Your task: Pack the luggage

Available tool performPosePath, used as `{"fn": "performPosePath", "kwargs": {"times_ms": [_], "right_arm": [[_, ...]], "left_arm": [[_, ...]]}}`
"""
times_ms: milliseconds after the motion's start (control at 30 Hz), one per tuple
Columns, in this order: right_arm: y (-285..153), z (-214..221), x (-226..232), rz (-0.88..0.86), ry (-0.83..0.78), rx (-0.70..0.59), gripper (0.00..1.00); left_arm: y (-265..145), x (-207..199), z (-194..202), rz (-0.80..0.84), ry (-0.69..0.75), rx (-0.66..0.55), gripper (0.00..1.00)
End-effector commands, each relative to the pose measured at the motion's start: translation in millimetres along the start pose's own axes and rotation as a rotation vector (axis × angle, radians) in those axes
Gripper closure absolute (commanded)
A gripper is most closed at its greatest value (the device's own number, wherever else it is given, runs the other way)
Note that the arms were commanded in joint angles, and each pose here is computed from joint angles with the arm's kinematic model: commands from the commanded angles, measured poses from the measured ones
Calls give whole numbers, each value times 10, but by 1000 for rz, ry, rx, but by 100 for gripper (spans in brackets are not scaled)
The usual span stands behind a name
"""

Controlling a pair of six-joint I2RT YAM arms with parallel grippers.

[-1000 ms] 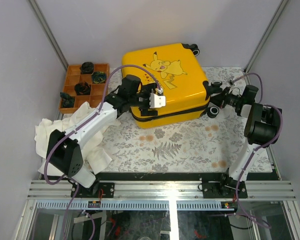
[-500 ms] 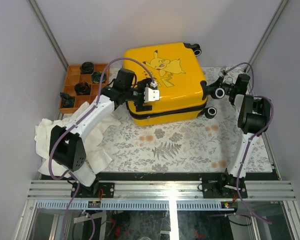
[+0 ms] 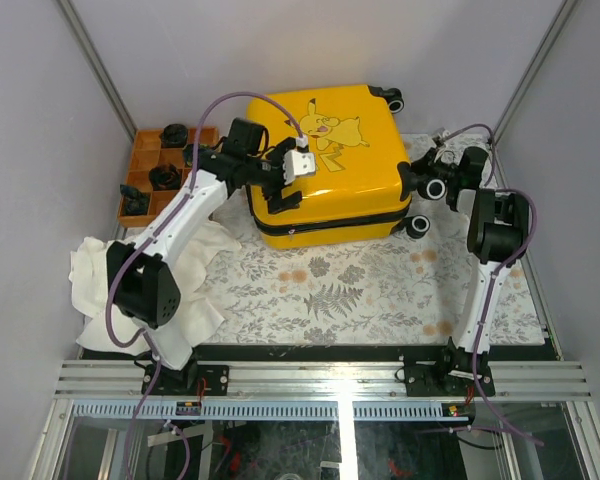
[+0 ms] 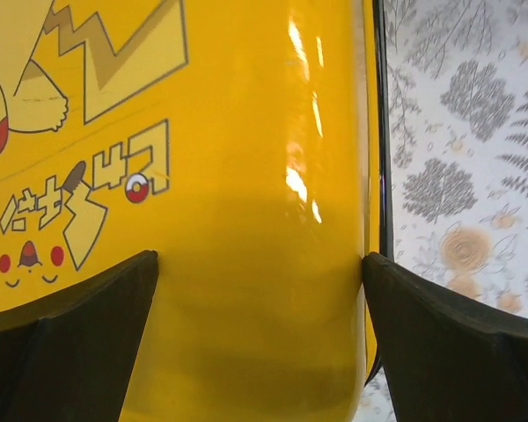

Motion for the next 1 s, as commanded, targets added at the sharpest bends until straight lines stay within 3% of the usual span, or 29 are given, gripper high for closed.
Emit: {"fn": "performPosePath", "kwargs": {"times_ms": [0,200,467,733,967], "right_arm": [[61,-230,269,74,-43,-50,100],[200,-217,835,37,-118,-71,100],[290,-342,1255,-39,2,-73,100],[447,-177,1971,-103,100,-65,100],[445,-118,2145,-72,105,-70,100]], "left_arm": [[99,173,-431,-56,-76,-42,3],[633,97,-850,-17,-21,-62,0],[1100,-131,-1287,44,95,-122,0],[1135,-481,-1244,125,164,-122,0],[1160,-526,-1133,105,261,-68,4]]}}
Point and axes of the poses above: each gripper's point midway between its finger pads, its own y axis out along the fingers, its own x axis along the line the jaws close on, z = x × y, the point moved 7 cm from there along -y, back along the fingers, and after that the axes turned 3 degrees about -y, right-handed, at the moved point
